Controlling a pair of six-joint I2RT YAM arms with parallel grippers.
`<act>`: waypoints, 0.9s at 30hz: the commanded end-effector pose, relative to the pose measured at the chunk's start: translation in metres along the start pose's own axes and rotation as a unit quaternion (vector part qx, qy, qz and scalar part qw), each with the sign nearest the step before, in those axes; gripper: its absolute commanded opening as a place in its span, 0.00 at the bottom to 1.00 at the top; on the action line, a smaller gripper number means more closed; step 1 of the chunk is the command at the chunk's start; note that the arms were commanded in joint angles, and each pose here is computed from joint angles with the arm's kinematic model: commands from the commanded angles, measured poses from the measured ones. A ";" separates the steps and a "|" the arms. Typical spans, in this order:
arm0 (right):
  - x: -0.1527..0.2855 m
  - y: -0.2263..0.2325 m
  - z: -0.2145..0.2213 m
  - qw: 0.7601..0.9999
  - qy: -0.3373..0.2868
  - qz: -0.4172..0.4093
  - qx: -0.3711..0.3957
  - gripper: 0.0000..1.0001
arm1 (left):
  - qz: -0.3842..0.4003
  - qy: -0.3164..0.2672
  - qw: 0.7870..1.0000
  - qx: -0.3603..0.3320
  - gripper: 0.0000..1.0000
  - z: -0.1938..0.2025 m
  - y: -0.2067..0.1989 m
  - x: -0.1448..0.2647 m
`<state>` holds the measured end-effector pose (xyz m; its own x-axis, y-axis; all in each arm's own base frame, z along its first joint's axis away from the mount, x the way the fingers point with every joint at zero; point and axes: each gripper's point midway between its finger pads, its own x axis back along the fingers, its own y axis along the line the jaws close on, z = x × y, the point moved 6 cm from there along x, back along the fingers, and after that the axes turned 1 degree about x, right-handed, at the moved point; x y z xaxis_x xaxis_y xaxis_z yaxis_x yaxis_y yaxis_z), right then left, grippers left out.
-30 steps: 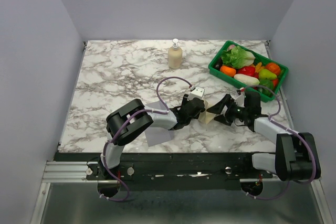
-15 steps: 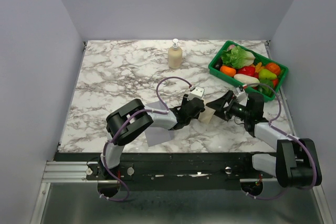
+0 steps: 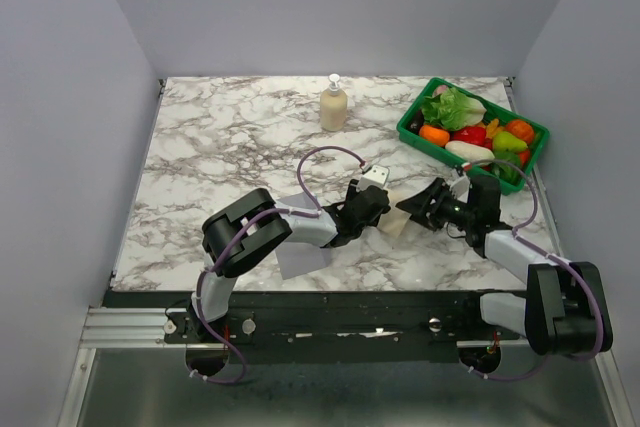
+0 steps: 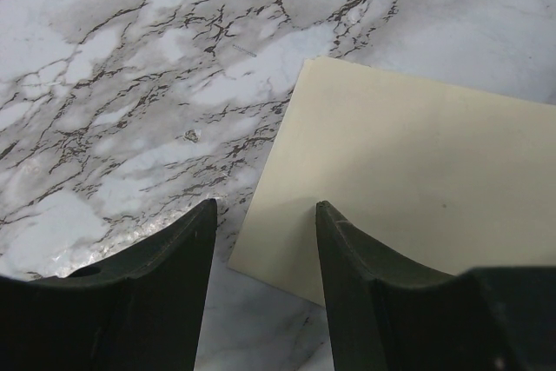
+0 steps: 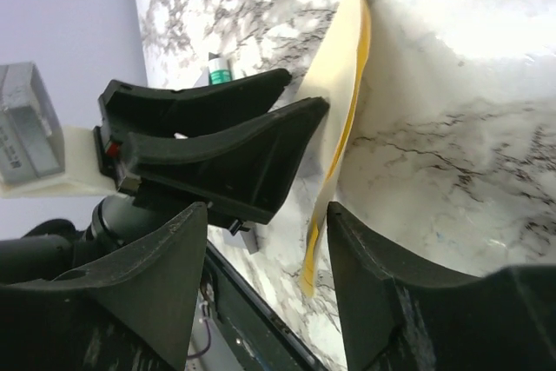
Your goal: Place the letter into the envelope and seal it
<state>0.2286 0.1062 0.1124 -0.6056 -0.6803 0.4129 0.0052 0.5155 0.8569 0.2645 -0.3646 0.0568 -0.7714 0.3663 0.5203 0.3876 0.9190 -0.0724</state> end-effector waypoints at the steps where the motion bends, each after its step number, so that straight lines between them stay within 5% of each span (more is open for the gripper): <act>1: 0.000 -0.011 -0.009 0.998 -0.026 0.052 0.010 0.58 | 0.005 0.044 0.999 -0.004 0.58 0.024 0.007 0.000; 6: -0.003 -0.016 -0.012 0.997 -0.032 0.066 0.008 0.39 | 0.012 0.044 0.999 0.002 0.57 0.024 0.005 0.001; 7: -0.004 -0.017 -0.012 0.997 -0.031 0.068 0.007 0.26 | 0.013 0.042 0.999 0.002 0.58 0.022 0.005 0.002; 11: -0.004 -0.021 -0.012 0.996 -0.034 0.079 0.009 0.01 | 0.016 0.029 0.999 0.008 0.58 0.006 0.004 0.010; 19: 0.001 -0.009 -0.016 0.997 -0.034 0.067 0.037 0.01 | 0.024 -0.076 0.996 0.037 0.75 -0.104 0.014 0.071; 27: 0.022 0.059 -0.028 0.983 -0.002 -0.071 0.171 0.00 | 0.071 -0.142 0.987 0.013 0.92 -0.183 0.045 0.162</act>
<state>0.2420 0.0990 0.1404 -0.6490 -0.6370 0.4159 -0.1061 0.6172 0.7796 0.2627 -0.3169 0.2484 -0.8483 0.4578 0.2662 0.4122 0.8864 -0.2107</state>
